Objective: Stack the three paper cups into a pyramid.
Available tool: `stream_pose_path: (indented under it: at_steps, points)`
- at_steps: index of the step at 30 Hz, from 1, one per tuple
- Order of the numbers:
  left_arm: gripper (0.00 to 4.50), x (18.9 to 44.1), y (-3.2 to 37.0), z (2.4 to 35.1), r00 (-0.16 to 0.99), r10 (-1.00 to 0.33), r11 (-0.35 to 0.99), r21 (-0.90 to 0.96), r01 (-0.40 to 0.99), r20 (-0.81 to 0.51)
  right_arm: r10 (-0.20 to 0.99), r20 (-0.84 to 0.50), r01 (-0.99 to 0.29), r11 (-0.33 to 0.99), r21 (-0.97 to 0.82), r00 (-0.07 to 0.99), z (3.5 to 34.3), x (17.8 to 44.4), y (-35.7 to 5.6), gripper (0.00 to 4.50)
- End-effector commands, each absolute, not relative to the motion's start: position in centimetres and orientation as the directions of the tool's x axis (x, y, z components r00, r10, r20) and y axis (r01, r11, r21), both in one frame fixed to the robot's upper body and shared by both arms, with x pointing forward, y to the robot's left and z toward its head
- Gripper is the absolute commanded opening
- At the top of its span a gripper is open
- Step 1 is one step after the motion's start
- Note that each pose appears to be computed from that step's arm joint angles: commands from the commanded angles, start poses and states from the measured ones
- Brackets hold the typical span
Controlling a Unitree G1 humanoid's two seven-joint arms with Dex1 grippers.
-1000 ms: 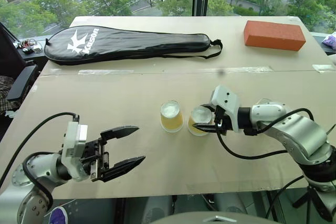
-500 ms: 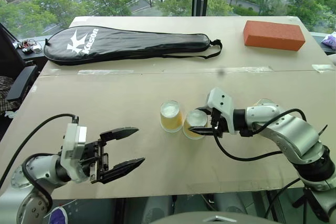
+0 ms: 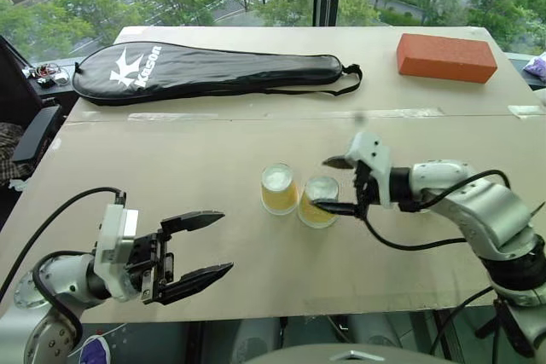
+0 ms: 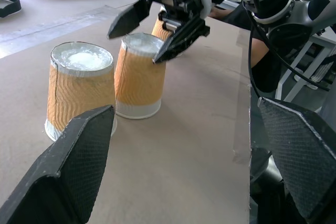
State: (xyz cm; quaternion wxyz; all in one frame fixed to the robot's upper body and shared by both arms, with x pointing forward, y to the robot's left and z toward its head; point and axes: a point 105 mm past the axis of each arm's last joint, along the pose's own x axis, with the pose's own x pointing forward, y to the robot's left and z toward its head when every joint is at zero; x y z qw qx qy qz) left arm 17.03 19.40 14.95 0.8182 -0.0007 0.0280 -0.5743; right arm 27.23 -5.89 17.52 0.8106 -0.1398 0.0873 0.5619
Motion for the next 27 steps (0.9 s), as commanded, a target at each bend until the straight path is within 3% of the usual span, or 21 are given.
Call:
stream_pose_path:
  at_steps: [1,5,7,10,20,27]
  points:
    - [4.5,16.6,18.4,16.0,0.271,-0.962,0.271,-0.003,0.963,-0.034,0.922,-0.19,-0.935,0.302,-0.187,0.336,20.8,25.4,-7.5,4.44]
    - [4.5,16.4,17.0,16.5,0.185,-0.982,0.185,-0.008,0.983,-0.029,0.833,-0.095,-0.829,0.518,-0.212,0.545,23.0,26.0,-11.9,4.44]
    - [4.5,16.7,16.8,16.7,0.175,-0.984,0.175,-0.002,0.985,-0.02,0.77,-0.118,-0.771,0.592,-0.234,0.627,22.7,26.2,-13.8,4.44]
    - [4.5,17.2,16.4,16.6,0.141,-0.99,0.141,-0.011,0.99,-0.019,0.581,-0.218,-0.62,0.73,-0.287,0.784,20.2,26.3,-18.2,4.44]
    - [4.5,18.2,16.0,16.1,0.091,-0.995,0.092,-0.023,0.995,-0.026,0.386,-0.252,-0.447,0.855,-0.263,0.887,16.4,26.1,-20.9,4.44]
    - [4.5,18.2,15.6,16.3,0.084,-0.996,0.085,-0.019,0.996,-0.025,0.363,-0.268,-0.419,0.887,-0.194,0.893,14.6,27.2,-21.2,4.44]
